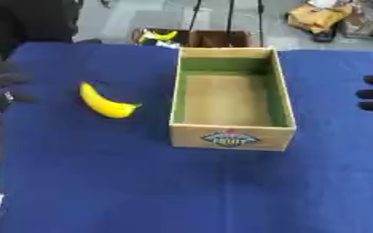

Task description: Pick up objects on the table and place them in the box.

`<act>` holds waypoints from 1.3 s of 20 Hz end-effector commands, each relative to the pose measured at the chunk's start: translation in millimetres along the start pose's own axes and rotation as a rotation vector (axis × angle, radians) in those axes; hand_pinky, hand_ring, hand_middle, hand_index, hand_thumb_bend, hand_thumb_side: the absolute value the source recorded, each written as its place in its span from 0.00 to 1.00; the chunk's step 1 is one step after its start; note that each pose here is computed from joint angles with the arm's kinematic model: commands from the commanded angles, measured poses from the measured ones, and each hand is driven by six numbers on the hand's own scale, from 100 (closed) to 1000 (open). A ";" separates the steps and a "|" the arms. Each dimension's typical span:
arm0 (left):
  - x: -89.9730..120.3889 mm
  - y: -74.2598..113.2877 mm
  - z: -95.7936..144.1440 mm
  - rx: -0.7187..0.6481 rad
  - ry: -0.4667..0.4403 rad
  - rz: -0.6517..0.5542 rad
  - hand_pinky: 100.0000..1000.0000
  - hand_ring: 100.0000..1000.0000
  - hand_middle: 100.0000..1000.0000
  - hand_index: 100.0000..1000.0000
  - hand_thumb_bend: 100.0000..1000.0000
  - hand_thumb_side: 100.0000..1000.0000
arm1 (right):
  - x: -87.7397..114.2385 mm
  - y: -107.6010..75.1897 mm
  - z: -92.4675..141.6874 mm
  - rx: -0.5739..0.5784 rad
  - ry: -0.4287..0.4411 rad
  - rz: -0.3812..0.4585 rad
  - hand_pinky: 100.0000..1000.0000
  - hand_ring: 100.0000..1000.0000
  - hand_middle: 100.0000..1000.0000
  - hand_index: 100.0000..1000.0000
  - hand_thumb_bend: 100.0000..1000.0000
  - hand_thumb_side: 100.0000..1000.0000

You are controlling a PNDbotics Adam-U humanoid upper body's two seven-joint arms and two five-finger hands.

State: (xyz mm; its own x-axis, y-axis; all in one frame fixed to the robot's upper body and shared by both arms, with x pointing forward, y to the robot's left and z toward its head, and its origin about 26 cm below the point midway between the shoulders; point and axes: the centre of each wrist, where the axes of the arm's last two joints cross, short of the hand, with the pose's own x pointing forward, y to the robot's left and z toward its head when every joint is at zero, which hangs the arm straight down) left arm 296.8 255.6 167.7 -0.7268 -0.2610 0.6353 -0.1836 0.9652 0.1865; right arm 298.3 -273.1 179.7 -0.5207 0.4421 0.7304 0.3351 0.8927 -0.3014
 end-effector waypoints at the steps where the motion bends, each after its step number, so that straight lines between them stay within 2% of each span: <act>1: 5.6 3.3 -3.7 0.006 -0.022 -0.012 0.50 0.69 0.71 0.86 0.00 1.00 | 6.0 -3.2 -1.4 0.000 -0.026 0.004 0.64 0.66 0.69 0.85 0.00 1.00; 5: 5.5 6.8 -4.6 0.011 -0.027 -0.046 0.50 0.69 0.71 0.86 0.00 1.00 | 5.7 -2.9 -0.9 0.003 -0.024 0.004 0.64 0.66 0.69 0.85 0.00 1.00; 11: 9.6 21.3 -15.3 -0.036 -0.084 -0.230 0.51 0.70 0.71 0.86 0.00 1.00 | 4.7 -3.2 0.4 0.008 -0.018 0.009 0.64 0.66 0.69 0.85 0.00 1.00; 14: 12.0 26.7 -20.2 -0.055 -0.105 -0.275 0.51 0.71 0.71 0.86 0.03 1.00 | 4.5 -3.3 0.7 0.010 -0.016 0.011 0.64 0.66 0.69 0.85 0.00 1.00; 16: 19.0 43.1 -32.5 -0.137 -0.135 -0.400 0.51 0.71 0.71 0.82 0.02 1.00 | 4.1 -3.7 1.2 0.014 -0.014 0.014 0.64 0.66 0.69 0.85 0.00 1.00; 19: 27.0 57.1 -43.6 -0.263 -0.129 -0.550 0.52 0.71 0.71 0.82 0.00 1.00 | 3.8 -3.9 1.6 0.018 -0.014 0.016 0.64 0.66 0.69 0.85 0.00 1.00; 22: 33.9 64.2 -52.5 -0.384 -0.116 -0.663 0.53 0.72 0.71 0.85 0.00 1.00 | 3.6 -3.9 1.9 0.022 -0.013 0.017 0.64 0.66 0.69 0.85 0.00 1.00; 26: 43.4 69.5 -67.8 -0.527 -0.095 -0.798 0.55 0.73 0.71 0.83 0.00 1.00 | 3.3 -3.8 2.4 0.031 -0.012 0.019 0.64 0.66 0.69 0.85 0.00 1.00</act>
State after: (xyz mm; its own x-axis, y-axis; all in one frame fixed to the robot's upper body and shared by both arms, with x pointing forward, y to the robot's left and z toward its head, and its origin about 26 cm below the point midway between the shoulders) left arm 300.1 306.9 245.6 -0.5860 -0.7889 0.1850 -0.3328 0.4426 0.8327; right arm 296.3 -273.5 174.4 -0.5031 0.4446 0.7410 0.3182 0.8926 -0.3195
